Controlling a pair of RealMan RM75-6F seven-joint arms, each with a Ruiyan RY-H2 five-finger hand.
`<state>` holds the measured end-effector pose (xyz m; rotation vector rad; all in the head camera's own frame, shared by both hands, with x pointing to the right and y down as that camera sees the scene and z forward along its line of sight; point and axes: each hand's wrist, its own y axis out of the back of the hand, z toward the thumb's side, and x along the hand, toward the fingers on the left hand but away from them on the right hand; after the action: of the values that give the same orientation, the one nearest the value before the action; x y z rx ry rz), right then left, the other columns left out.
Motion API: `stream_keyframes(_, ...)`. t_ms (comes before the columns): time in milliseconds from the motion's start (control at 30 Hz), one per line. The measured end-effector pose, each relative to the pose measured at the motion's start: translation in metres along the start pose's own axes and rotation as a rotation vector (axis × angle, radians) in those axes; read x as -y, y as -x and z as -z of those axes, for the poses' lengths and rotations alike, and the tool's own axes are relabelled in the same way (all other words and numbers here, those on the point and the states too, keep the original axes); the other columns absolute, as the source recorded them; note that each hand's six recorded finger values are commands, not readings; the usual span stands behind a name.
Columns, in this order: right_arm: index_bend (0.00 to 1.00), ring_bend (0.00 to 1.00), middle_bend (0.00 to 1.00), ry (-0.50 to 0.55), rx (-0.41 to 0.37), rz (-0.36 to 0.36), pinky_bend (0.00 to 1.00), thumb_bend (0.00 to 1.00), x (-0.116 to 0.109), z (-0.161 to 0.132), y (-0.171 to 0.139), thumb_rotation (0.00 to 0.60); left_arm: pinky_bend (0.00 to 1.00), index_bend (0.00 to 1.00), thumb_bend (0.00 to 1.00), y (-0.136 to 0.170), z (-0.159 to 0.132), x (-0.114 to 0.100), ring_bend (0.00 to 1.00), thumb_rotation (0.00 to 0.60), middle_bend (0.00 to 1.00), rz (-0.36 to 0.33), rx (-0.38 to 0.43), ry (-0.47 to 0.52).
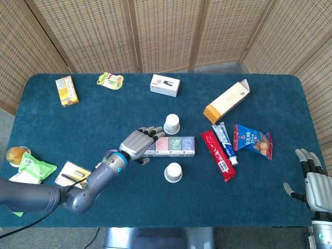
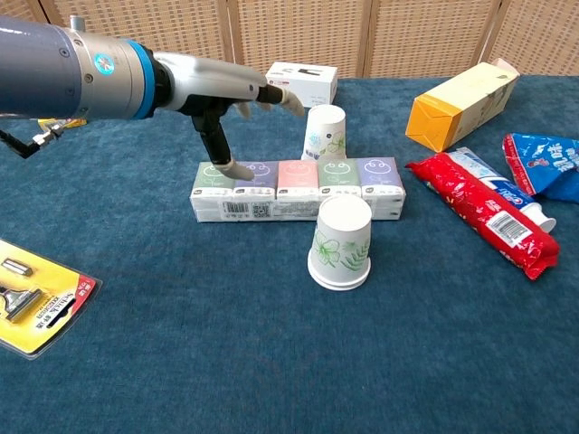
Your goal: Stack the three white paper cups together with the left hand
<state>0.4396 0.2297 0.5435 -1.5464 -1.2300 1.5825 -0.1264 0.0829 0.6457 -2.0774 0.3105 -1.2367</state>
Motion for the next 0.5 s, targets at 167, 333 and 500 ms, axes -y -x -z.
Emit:
stream_keyframes(167, 0.0, 0.0, 0.08, -0.002, -0.005, -0.001, 0.3, 0.28, 0.0, -0.002, 0.0, 0.6, 0.13, 0.01, 0.35, -0.01, 0.01, -0.008, 0.0, 0.6, 0.0, -0.038, -0.029, 0.014)
stream_keyframes(333, 0.0, 0.0, 0.08, -0.005, -0.006, -0.005, 0.3, 0.28, 0.001, -0.003, 0.0, 0.6, 0.13, 0.01, 0.35, -0.021, 0.012, -0.012, 0.0, 0.6, 0.0, -0.069, -0.034, 0.007)
stream_keyframes(500, 0.0, 0.0, 0.08, -0.009, -0.008, -0.003, 0.31, 0.28, -0.001, -0.004, -0.001, 0.6, 0.13, 0.01, 0.35, -0.036, 0.009, -0.014, 0.0, 0.6, 0.0, -0.083, -0.035, 0.003)
